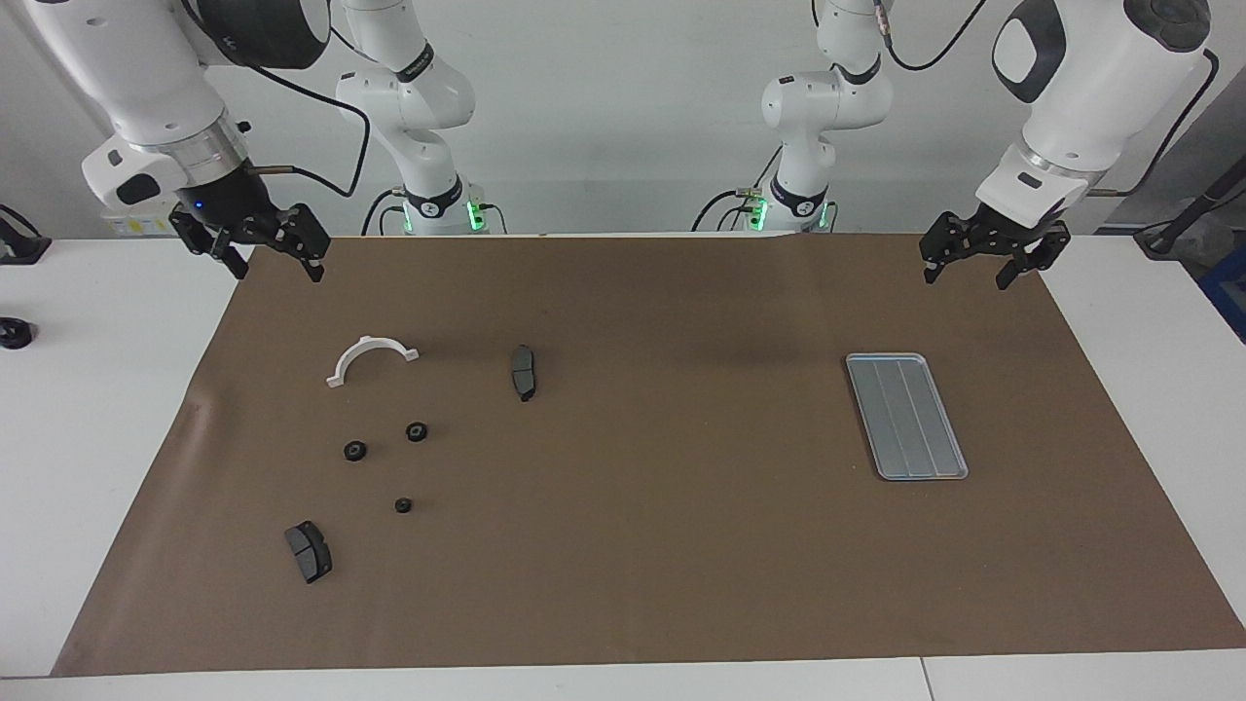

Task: Place bearing gear from tray to pile

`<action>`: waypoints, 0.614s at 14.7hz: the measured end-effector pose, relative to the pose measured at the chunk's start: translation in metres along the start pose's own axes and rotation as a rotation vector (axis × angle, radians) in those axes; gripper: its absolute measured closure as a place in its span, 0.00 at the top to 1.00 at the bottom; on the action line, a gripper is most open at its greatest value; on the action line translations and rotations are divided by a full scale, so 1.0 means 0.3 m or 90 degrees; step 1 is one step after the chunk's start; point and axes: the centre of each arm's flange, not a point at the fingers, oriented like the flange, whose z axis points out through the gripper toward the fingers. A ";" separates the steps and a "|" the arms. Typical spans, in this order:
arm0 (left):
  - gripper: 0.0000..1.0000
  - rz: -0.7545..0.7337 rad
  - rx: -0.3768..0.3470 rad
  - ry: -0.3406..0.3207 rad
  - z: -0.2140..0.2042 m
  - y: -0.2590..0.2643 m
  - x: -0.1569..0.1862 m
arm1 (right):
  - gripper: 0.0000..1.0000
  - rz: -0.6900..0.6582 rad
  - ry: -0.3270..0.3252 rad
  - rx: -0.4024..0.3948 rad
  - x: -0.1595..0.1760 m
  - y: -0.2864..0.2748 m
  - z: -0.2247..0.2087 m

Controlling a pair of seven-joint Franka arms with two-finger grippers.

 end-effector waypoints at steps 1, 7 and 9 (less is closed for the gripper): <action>1.00 0.000 0.000 -0.001 0.003 0.000 0.000 | 1.00 -0.002 0.000 -0.003 0.000 -0.002 0.000; 1.00 0.003 0.000 -0.002 0.009 0.000 -0.002 | 1.00 -0.007 0.000 -0.010 0.000 -0.014 0.000; 1.00 0.004 0.000 -0.001 0.009 0.001 -0.002 | 1.00 -0.007 0.000 -0.010 0.000 -0.014 0.000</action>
